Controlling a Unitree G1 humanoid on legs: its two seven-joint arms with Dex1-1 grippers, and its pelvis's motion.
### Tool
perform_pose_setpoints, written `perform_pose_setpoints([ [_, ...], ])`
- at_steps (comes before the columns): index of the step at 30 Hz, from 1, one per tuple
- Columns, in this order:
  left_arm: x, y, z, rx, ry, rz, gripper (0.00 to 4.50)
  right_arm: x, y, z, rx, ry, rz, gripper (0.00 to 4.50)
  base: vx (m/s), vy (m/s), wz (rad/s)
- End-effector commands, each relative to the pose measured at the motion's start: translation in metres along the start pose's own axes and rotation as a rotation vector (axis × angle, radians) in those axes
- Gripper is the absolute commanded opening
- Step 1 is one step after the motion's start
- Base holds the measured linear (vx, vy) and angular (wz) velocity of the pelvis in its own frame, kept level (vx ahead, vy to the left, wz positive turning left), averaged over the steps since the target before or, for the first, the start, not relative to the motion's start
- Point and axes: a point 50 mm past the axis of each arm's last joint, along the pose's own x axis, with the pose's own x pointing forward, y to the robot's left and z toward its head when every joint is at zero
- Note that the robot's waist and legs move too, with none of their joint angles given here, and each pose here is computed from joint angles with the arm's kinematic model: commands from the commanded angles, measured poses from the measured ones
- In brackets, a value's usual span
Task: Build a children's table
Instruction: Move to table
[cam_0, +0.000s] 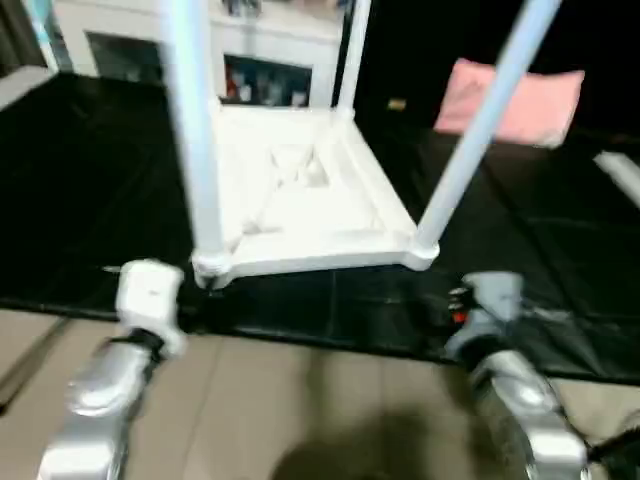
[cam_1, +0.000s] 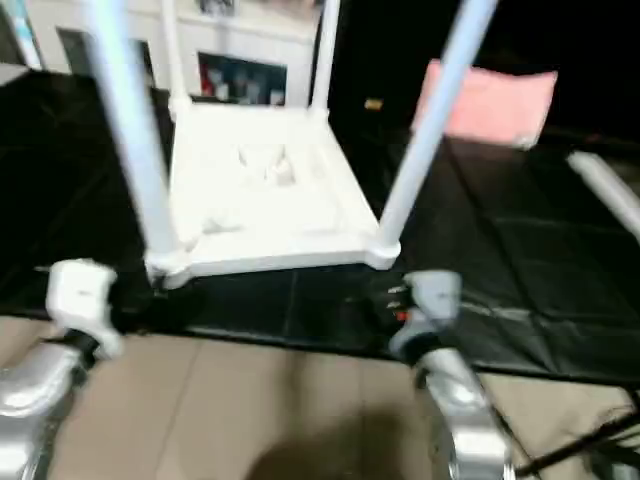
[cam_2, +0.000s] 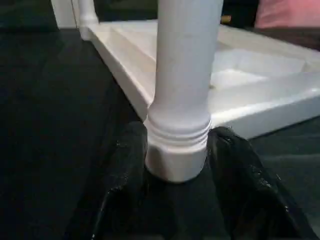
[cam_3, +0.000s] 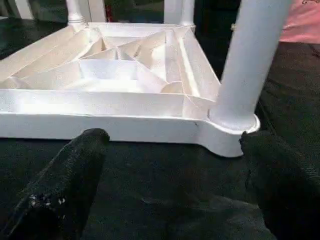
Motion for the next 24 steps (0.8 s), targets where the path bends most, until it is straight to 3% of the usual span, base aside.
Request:
perform_pose_setpoints([
  [1, 0.003, -0.005, 0.003, -0.012, -0.015, -0.015, 2.17, -0.002, -0.008, 0.002, -0.004, -0.005, -0.033, 4.5, -0.014, 0.054, -0.01],
  [8, 0.004, -0.001, 0.006, -0.024, -0.02, 0.005, 2.17, -0.001, -0.01, 0.005, 0.013, -0.013, -0.046, 4.5, -0.047, 0.084, -0.04],
  [16, 0.011, 0.003, 0.011, -0.025, -0.043, 0.012, 2.17, 0.003, -0.014, 0.011, -0.001, -0.017, -0.014, 4.5, -0.055, -0.061, -0.04],
  [24, 0.012, 0.001, 0.015, -0.065, -0.068, 0.02, 2.17, 0.004, -0.006, 0.011, -0.005, 0.001, 0.051, 4.5, -0.005, -0.064, -0.01],
])
